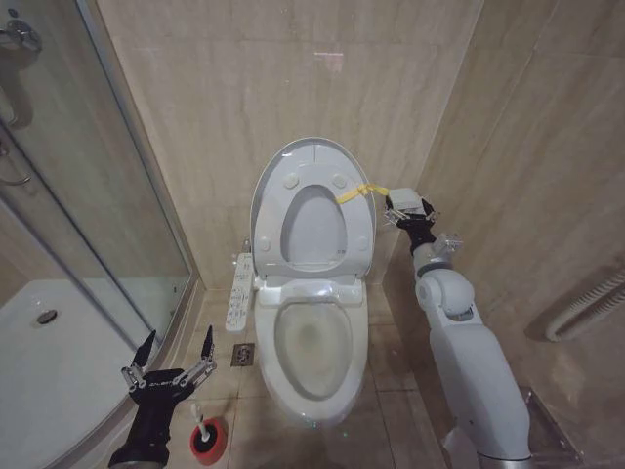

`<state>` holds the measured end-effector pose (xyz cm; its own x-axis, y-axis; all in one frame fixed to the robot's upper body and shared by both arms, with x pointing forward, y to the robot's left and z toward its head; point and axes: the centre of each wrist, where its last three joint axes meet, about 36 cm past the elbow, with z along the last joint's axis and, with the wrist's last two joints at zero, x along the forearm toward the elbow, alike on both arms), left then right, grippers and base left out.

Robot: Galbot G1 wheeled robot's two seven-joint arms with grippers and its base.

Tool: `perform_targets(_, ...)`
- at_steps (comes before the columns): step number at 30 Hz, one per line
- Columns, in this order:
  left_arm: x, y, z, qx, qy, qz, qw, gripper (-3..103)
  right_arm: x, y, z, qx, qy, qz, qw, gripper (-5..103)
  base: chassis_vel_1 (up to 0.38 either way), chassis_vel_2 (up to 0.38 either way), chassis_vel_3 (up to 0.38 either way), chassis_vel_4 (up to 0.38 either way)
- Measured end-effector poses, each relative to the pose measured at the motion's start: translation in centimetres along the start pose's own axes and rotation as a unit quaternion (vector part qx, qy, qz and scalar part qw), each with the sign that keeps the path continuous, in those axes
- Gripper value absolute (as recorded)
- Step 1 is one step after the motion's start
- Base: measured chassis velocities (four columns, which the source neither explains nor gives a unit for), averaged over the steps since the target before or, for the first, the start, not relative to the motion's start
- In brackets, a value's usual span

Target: Open the toilet lid, clean the toilet bowl with a toilet brush, close the toilet lid, and flush.

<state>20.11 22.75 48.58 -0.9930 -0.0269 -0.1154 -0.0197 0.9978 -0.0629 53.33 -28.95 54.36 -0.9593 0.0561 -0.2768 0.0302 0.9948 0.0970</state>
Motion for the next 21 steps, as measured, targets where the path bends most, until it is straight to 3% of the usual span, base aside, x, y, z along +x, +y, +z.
perform_targets(8,0.0,0.0,0.0,0.000,0.000,0.000,1.0000,100,-1.1,0.1,0.2,-0.004,0.000,0.006,1.000,100,-0.151,0.165,0.165,-0.168)
perform_targets(12,0.0,0.0,0.0,0.000,0.000,0.000,1.0000,100,-1.6,-1.1,-0.5,0.010,-0.013,0.021,1.000,100,-0.178,0.172,0.184,-0.168)
perform_targets(21,0.0,0.0,0.0,0.000,0.000,0.000,1.0000,100,-0.7,-1.4,-0.6,0.027,-0.012,0.009,1.000,100,-0.041,0.021,0.022,-0.034)
